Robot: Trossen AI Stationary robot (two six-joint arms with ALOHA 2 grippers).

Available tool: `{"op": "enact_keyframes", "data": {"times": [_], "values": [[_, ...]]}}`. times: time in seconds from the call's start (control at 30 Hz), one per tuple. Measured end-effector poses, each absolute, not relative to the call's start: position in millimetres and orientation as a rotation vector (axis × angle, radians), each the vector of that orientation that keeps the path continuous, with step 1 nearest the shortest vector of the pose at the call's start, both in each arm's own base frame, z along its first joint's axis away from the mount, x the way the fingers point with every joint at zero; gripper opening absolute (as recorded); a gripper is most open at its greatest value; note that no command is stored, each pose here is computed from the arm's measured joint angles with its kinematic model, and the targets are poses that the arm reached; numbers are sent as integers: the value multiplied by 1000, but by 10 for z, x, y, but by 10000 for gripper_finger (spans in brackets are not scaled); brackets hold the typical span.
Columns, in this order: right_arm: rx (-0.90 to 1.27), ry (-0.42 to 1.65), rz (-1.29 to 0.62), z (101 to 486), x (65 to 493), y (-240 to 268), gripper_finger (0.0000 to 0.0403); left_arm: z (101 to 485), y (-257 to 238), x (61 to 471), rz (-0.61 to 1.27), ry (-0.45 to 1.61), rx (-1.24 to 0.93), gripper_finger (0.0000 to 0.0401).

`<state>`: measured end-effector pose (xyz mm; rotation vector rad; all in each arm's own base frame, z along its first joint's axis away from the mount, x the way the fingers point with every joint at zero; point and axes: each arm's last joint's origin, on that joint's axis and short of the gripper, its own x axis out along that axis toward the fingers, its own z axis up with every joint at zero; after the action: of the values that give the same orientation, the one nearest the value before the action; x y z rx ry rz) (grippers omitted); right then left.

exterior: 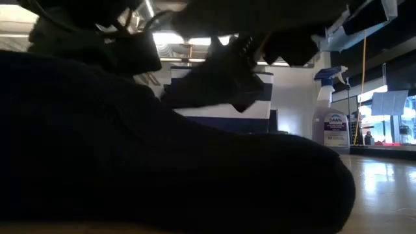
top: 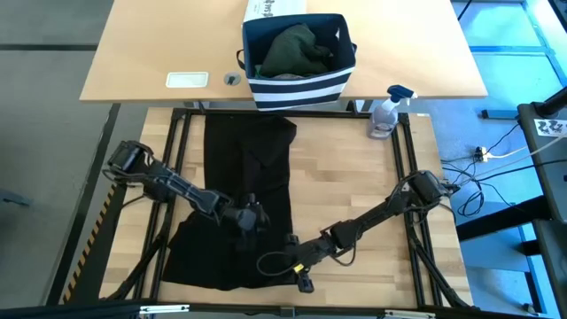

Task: Fold Laundry from Bin
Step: Fold the black shirt

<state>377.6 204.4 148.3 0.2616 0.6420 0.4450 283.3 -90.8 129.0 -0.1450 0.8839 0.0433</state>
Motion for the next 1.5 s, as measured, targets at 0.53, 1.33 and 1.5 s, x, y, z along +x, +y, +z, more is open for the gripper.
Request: {"op": "enact_keyframes", "data": {"times": [0.53,1.33,1.5], "values": [[278,630,440,1329,3792,2122,264,1261,-900,2931,11,824,-198,113],[247,679,372,1110,3796,2119,264,1067,-575,3071,58,850,-241,113],[186,687,286,1086,3786,2083,234,1064,-519,3078,77,849,-248,113]]}}
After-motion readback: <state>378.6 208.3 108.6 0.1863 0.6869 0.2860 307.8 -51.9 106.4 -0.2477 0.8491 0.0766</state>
